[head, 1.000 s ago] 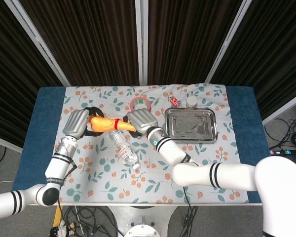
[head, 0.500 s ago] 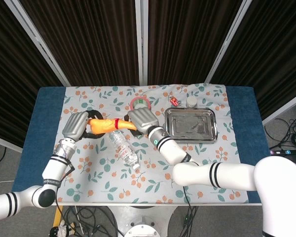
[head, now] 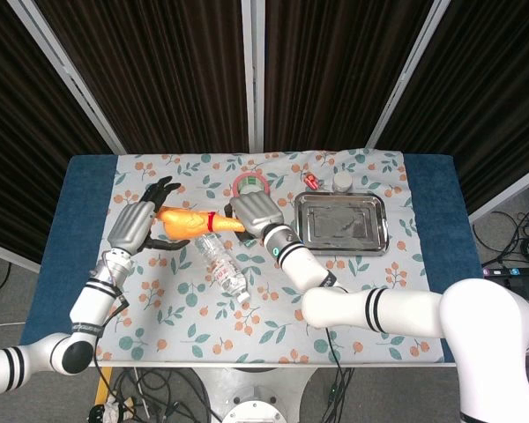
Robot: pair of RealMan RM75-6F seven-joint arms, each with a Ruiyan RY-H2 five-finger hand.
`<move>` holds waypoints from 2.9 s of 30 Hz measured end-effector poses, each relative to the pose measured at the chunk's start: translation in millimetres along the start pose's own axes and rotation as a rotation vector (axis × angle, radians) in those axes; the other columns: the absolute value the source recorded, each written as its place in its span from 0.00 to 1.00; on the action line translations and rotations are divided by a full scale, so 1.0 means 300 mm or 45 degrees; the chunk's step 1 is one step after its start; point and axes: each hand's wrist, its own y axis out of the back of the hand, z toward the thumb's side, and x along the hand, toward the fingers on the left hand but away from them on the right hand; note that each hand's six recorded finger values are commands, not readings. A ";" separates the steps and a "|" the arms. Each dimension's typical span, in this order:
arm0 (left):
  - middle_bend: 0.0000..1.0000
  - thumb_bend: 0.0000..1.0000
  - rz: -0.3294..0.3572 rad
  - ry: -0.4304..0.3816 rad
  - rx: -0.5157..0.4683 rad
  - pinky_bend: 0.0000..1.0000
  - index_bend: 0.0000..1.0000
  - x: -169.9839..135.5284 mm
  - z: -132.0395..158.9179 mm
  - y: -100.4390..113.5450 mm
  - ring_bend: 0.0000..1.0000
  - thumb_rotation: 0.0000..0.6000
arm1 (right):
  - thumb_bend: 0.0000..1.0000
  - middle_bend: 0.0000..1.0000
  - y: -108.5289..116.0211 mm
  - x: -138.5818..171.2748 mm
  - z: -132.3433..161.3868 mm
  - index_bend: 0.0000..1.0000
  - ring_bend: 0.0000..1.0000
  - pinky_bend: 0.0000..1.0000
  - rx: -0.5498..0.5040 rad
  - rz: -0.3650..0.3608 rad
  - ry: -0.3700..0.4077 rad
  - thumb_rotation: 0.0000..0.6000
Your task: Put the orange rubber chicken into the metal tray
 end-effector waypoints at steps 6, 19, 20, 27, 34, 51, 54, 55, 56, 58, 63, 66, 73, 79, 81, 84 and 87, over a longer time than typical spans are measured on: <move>0.05 0.13 0.027 0.000 0.108 0.28 0.15 0.008 -0.008 0.001 0.05 0.85 | 0.63 0.76 0.002 -0.003 0.008 0.88 0.69 0.96 -0.017 0.015 0.005 1.00; 0.05 0.12 0.082 0.022 0.189 0.28 0.15 0.026 -0.008 -0.006 0.05 0.92 | 0.63 0.76 -0.004 0.004 0.018 0.88 0.69 0.96 -0.011 0.035 0.014 1.00; 0.05 0.12 0.082 0.020 0.189 0.28 0.15 0.026 -0.006 -0.005 0.05 0.93 | 0.63 0.76 -0.006 0.004 0.020 0.88 0.69 0.96 -0.009 0.037 0.015 1.00; 0.16 0.13 0.058 0.032 0.192 0.29 0.25 0.027 -0.007 -0.005 0.09 0.98 | 0.63 0.76 -0.009 0.007 0.024 0.88 0.69 0.96 -0.006 0.045 0.017 1.00; 0.52 0.34 0.083 0.032 0.165 0.46 0.55 0.030 -0.008 0.001 0.40 0.91 | 0.63 0.76 -0.011 0.010 0.019 0.88 0.69 0.96 0.010 0.052 0.009 1.00; 0.94 0.73 0.081 -0.006 0.109 0.70 0.96 0.040 -0.004 -0.010 0.81 1.00 | 0.63 0.76 -0.031 0.026 0.031 0.88 0.70 0.96 0.030 0.065 0.021 1.00; 0.94 0.73 0.090 0.002 0.103 0.71 0.96 0.039 -0.011 -0.004 0.82 1.00 | 0.63 0.76 -0.025 0.028 0.027 0.88 0.70 0.96 0.031 0.061 0.019 1.00; 0.92 0.73 0.091 0.004 0.098 0.71 0.94 0.036 -0.012 -0.003 0.80 0.97 | 0.63 0.76 -0.023 0.029 0.025 0.88 0.70 0.96 0.030 0.059 0.018 1.00; 0.88 0.71 0.090 0.005 0.092 0.71 0.88 0.034 -0.013 -0.003 0.77 0.91 | 0.63 0.76 -0.020 0.030 0.024 0.88 0.70 0.96 0.029 0.057 0.017 1.00; 0.71 0.59 0.076 0.011 0.077 0.69 0.61 0.026 -0.014 -0.005 0.63 0.76 | 0.63 0.76 -0.016 0.031 0.020 0.88 0.70 0.96 0.026 0.055 0.016 1.00; 0.28 0.23 0.004 0.033 0.052 0.45 0.23 0.006 -0.020 -0.008 0.26 0.74 | 0.63 0.76 -0.010 0.035 0.004 0.88 0.70 0.96 0.039 0.051 0.004 1.00; 0.10 0.16 -0.016 0.046 0.049 0.33 0.18 0.000 -0.028 -0.004 0.10 0.74 | 0.63 0.76 -0.004 0.040 -0.011 0.88 0.70 0.96 0.036 0.050 -0.005 1.00; 0.04 0.13 0.017 0.061 0.076 0.26 0.16 -0.013 -0.049 0.000 0.06 0.73 | 0.63 0.76 0.011 0.061 -0.054 0.88 0.70 0.96 0.024 0.043 -0.009 1.00; 0.04 0.12 0.050 0.072 0.111 0.25 0.16 -0.038 -0.078 0.010 0.06 0.86 | 0.63 0.76 0.033 0.096 -0.130 0.88 0.70 0.96 0.004 0.027 -0.023 1.00; 0.04 0.12 0.062 0.076 0.125 0.25 0.16 -0.047 -0.088 0.017 0.06 0.94 | 0.63 0.76 0.040 0.112 -0.163 0.88 0.70 0.96 0.005 0.020 -0.032 1.00; 0.04 0.12 0.093 0.087 0.142 0.25 0.16 -0.066 -0.110 0.032 0.06 0.99 | 0.63 0.76 0.046 0.147 -0.234 0.88 0.70 0.96 0.015 0.010 -0.053 1.00; 0.04 0.12 0.117 0.103 0.136 0.25 0.16 -0.089 -0.136 0.044 0.06 1.00 | 0.63 0.76 0.039 0.188 -0.327 0.88 0.69 0.96 0.035 0.003 -0.087 1.00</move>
